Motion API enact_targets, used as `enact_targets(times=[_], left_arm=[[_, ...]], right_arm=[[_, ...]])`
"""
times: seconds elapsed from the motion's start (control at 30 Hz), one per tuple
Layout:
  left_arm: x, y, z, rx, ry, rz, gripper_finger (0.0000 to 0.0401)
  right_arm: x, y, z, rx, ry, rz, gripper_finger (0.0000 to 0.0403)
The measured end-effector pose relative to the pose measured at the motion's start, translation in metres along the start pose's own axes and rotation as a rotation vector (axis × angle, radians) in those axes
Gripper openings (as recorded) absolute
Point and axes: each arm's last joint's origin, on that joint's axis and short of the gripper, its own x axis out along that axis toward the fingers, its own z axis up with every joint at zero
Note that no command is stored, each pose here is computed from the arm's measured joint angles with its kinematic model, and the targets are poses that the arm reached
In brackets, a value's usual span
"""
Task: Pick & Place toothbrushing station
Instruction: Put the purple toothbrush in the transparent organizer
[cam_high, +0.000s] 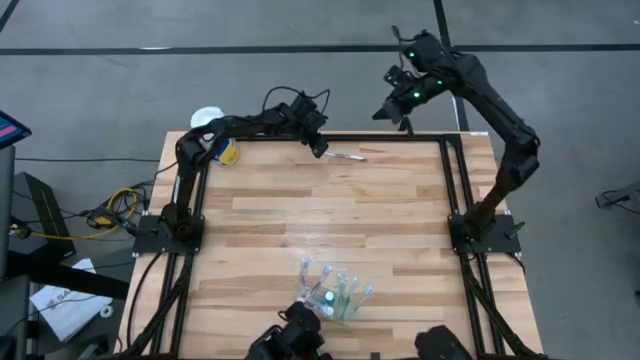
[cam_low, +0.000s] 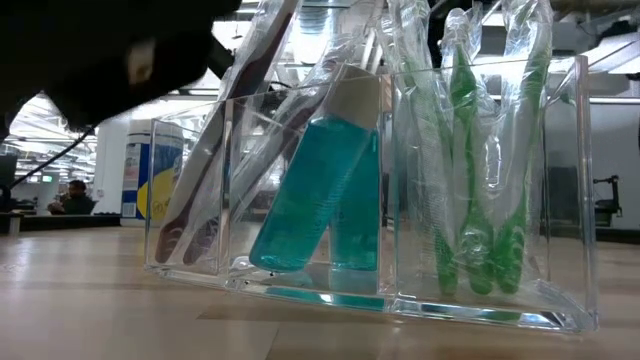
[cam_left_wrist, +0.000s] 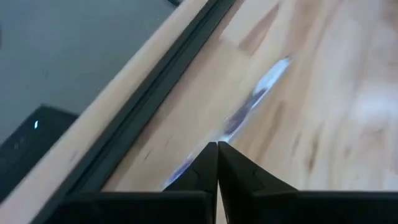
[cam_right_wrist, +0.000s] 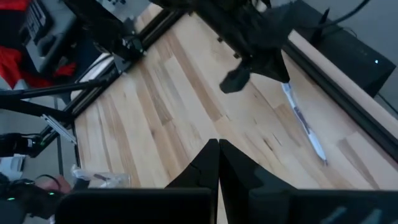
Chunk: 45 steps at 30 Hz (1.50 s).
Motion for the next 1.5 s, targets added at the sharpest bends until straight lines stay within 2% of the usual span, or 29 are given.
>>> enact_targets(times=[0.1, 0.2, 0.43, 0.6, 0.73, 0.87, 1.0, 1.07, 1.2, 1.27, 1.37, 1.5], left_arm=[[0.009, 0.005, -0.007, -0.028, 0.034, 0.010, 0.0000], [0.011, 0.003, -0.008, -0.007, 0.040, 0.038, 0.0000], [0.014, -0.004, -0.011, -0.003, 0.072, 0.051, 0.0000], [0.027, -0.003, -0.029, -0.008, 0.196, 0.114, 0.0000], [0.023, -0.007, -0.032, -0.007, 0.246, 0.129, 0.0000], [0.024, -0.022, -0.039, 0.063, 0.331, 0.111, 0.0000], [0.009, -0.026, -0.041, 0.052, 0.395, 0.115, 0.0000], [-0.008, -0.027, -0.028, 0.045, 0.319, 0.075, 0.0000], [-0.060, -0.033, 0.026, 0.104, -0.051, 0.095, 0.0000], [-0.061, -0.031, 0.028, 0.101, -0.069, 0.099, 0.0000], [-0.042, -0.022, 0.013, 0.049, 0.022, 0.087, 0.0000], [-0.028, -0.025, 0.014, 0.006, -0.008, 0.019, 0.0000]], right_arm=[[-0.010, 0.005, -0.003, -0.003, -0.023, 0.000, 0.0000], [-0.016, 0.010, -0.005, -0.010, -0.034, 0.001, 0.0000], [-0.017, 0.011, -0.006, -0.021, -0.037, 0.003, 0.0000], [-0.017, 0.012, -0.006, -0.034, -0.036, 0.006, 0.0000], [-0.018, 0.011, -0.006, -0.041, -0.032, 0.024, 0.0000], [-0.018, 0.011, -0.006, -0.042, -0.032, 0.027, 0.0000], [-0.019, 0.010, -0.006, -0.036, -0.036, 0.028, 0.0000], [-0.019, 0.010, -0.006, -0.038, -0.041, 0.028, 0.0000], [-0.019, 0.011, -0.004, -0.045, -0.056, 0.045, 0.0000], [-0.019, 0.011, -0.002, -0.045, -0.067, 0.050, 0.0000], [-0.019, 0.011, 0.000, -0.046, -0.086, 0.053, 0.0000], [-0.018, 0.011, 0.000, -0.036, -0.080, 0.052, 0.0000]])
